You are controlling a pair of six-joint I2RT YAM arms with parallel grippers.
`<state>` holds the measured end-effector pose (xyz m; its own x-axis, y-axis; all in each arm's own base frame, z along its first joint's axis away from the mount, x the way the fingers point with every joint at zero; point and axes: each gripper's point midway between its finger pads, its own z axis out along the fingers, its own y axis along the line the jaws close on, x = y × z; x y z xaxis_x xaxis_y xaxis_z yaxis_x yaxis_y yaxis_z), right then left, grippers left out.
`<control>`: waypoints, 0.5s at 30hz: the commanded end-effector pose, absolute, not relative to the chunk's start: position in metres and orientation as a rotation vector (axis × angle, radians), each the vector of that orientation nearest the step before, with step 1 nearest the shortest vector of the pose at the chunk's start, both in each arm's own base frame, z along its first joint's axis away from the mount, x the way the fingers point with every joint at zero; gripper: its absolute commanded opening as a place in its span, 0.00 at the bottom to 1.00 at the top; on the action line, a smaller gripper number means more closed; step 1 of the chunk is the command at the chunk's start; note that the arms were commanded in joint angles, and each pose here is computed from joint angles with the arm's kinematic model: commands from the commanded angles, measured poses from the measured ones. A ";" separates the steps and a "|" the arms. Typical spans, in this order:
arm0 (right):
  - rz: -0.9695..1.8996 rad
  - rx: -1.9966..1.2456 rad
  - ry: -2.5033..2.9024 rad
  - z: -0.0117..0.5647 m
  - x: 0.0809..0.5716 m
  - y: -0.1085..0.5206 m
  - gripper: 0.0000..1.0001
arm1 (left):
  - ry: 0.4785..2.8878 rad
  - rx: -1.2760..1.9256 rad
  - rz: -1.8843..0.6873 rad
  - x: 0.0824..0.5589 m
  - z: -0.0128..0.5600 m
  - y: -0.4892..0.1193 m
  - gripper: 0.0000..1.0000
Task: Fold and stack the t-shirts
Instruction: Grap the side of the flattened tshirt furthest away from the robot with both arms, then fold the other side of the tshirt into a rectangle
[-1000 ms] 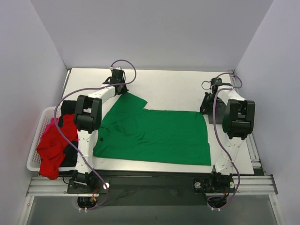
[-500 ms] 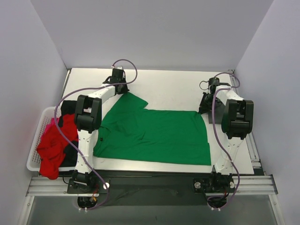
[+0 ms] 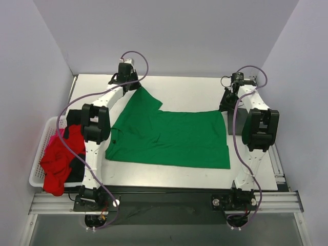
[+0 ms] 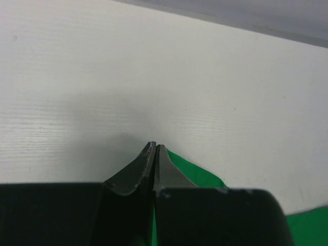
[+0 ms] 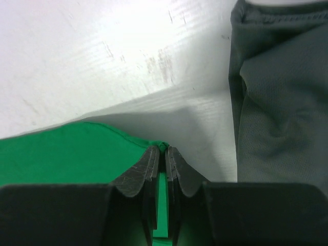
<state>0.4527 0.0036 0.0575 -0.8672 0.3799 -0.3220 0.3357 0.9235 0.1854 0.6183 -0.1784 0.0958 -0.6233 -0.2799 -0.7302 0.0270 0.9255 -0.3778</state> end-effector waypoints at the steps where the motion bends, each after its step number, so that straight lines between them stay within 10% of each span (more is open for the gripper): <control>1: 0.146 0.541 2.730 0.066 0.461 0.002 0.00 | 2.097 -0.129 -0.537 0.638 0.132 -0.182 0.00; 15: 0.166 0.481 2.738 0.081 0.441 0.006 0.00 | 1.946 -0.029 -0.778 0.563 0.184 -0.182 0.00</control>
